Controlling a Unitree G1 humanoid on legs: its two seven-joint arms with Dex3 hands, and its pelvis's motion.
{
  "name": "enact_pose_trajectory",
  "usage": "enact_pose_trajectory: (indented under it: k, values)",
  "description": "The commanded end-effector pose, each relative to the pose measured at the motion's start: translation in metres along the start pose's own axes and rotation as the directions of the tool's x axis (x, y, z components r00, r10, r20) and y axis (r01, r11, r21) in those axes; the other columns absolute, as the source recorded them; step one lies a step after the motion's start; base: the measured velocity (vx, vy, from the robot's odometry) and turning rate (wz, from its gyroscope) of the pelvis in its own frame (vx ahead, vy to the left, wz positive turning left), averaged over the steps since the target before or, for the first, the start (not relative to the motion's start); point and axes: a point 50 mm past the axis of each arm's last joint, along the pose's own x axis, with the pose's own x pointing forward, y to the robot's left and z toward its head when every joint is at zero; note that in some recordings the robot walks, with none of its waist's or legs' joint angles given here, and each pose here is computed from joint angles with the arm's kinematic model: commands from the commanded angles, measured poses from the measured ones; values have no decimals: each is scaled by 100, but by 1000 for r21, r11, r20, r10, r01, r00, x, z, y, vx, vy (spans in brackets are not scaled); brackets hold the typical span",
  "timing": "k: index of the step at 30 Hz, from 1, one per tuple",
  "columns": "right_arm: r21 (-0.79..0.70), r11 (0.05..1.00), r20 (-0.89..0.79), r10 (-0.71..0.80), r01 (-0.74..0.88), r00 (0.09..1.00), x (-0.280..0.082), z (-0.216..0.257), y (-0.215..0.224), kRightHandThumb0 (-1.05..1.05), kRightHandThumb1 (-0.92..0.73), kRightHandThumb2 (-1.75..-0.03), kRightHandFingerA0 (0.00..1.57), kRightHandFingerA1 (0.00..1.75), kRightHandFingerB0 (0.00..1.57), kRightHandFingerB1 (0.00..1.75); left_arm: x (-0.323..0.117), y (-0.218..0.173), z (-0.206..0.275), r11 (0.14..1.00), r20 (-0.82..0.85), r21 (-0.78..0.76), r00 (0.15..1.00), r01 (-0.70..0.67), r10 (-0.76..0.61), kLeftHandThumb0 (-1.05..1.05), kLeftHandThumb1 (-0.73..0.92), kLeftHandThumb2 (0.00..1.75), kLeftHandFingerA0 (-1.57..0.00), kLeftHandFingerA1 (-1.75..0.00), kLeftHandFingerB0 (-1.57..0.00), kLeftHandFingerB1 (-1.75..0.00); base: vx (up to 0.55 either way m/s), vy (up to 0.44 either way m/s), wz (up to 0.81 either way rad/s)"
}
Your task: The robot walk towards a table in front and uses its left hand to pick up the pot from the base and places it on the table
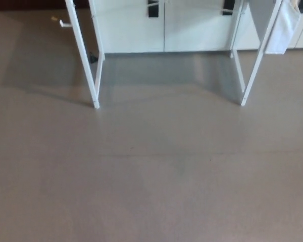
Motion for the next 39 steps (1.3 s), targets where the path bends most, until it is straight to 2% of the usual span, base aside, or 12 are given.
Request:
enact_pose_trajectory:
  k: [1,3,4,6,7,23,27,39]
  values:
    - [4,1000,31,-21,21,999,5,9,15,-21,-45,-90,20,54,14,50,3,-8,10,999,48,33,999,-20,18,-6,62,58,-22,-33,-20,-29,276,262,-42]
    - [3,1000,31,-22,22,999,5,9,15,-21,-45,-90,20,54,14,50,3,-8,10,999,48,34,999,-20,19,-6,62,58,-22,-33,-20,-29,235,220,-6]
    - [-16,999,21,-32,33,999,5,9,17,-32,-60,-65,26,44,23,38,6,-15,12,999,53,31,999,-3,1,-5,62,58,-20,-33,-20,-29,234,146,4]
    - [-38,999,13,-38,38,999,5,8,16,-32,-60,-66,28,44,24,39,7,-17,11,999,46,35,999,2,-3,-7,62,58,-20,-34,-19,-28,222,68,4]
    - [-31,999,6,-41,42,999,6,8,15,-19,-44,-88,23,54,15,49,8,-19,11,999,41,53,999,-7,5,-7,62,58,-22,-34,-20,-29,188,21,18]
    - [-66,997,1,-26,26,1000,6,8,12,-18,-44,-88,22,54,15,49,3,-16,8,984,60,175,998,14,-25,-7,62,58,-19,-33,-19,-28,244,-138,7]
    - [-93,995,32,-22,25,999,10,18,13,-20,-44,-88,22,54,14,49,5,-12,18,981,103,192,994,19,-40,-6,60,58,-19,-34,-19,-29,228,78,-15]
    - [-96,995,2,-1,1,1000,4,4,15,-17,-44,-88,23,54,15,49,-4,-6,1,980,44,199,999,19,-28,-7,62,59,-20,-33,-19,-29,311,115,1]
